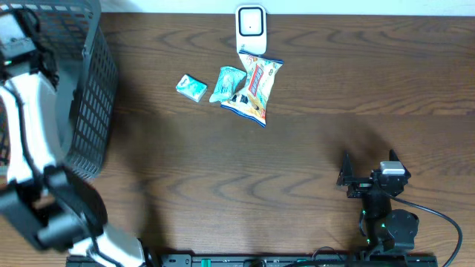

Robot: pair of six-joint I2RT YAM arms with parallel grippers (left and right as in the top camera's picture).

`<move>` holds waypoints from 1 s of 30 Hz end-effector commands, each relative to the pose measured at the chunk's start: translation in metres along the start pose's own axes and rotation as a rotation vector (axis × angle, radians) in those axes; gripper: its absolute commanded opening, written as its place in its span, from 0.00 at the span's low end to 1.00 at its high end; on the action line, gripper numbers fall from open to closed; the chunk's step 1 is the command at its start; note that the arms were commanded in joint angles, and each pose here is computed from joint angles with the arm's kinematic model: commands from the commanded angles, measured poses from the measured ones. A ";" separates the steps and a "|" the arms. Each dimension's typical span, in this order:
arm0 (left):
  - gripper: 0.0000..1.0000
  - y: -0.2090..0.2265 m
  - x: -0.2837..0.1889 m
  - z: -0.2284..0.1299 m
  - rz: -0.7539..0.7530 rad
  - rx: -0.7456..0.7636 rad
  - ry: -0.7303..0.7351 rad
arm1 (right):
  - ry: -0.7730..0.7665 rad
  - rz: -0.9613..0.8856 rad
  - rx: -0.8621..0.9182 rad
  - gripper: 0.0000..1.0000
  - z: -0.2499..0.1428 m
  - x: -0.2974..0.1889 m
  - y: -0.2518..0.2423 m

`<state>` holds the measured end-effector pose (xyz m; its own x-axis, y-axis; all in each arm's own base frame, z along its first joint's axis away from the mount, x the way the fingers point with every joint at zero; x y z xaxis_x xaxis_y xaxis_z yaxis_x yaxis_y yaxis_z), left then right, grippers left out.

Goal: Scan the item barcode
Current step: 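Carry the orange Kleenex pack to the scanner window and hold it there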

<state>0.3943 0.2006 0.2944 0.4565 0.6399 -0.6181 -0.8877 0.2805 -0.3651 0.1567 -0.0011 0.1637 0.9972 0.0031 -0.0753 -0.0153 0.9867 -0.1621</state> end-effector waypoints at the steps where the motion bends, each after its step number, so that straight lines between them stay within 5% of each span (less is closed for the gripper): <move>1: 0.08 -0.020 -0.049 0.006 -0.225 -0.003 0.097 | 0.001 -0.011 0.011 0.99 -0.001 0.000 -0.001; 6: 0.07 -0.047 -0.123 -0.008 -0.582 0.006 0.322 | 0.001 -0.011 0.011 0.99 -0.001 0.000 -0.001; 10: 0.07 -0.068 -0.161 -0.041 -0.722 0.084 0.452 | 0.001 -0.011 0.011 0.99 -0.001 0.000 -0.001; 18: 0.07 -0.086 -0.190 -0.140 -0.722 0.454 0.602 | 0.002 -0.011 0.011 0.99 -0.001 0.000 -0.001; 25: 0.08 -0.081 -0.178 -0.208 -0.519 0.631 0.626 | 0.001 -0.011 0.011 0.99 -0.001 0.000 -0.001; 30: 0.08 -0.093 -0.161 -0.250 -0.532 0.732 0.645 | 0.001 -0.011 0.011 0.99 -0.001 0.000 -0.001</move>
<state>0.4082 -0.1022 0.2672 0.5471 -0.1556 -0.8225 -0.3344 0.8601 -0.3852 0.1567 -0.0012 0.1637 0.9972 0.0027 -0.0753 -0.0149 0.9867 -0.1621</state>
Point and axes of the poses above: each gripper's point midway between its finger pads, its own x axis out along the fingers, its own y axis along the line the jaws close on, z = x × y, the point moved 9 cm from there along -x, back along the fingers, and after that the axes turned 9 degrees about -x, right-handed, at the moved point
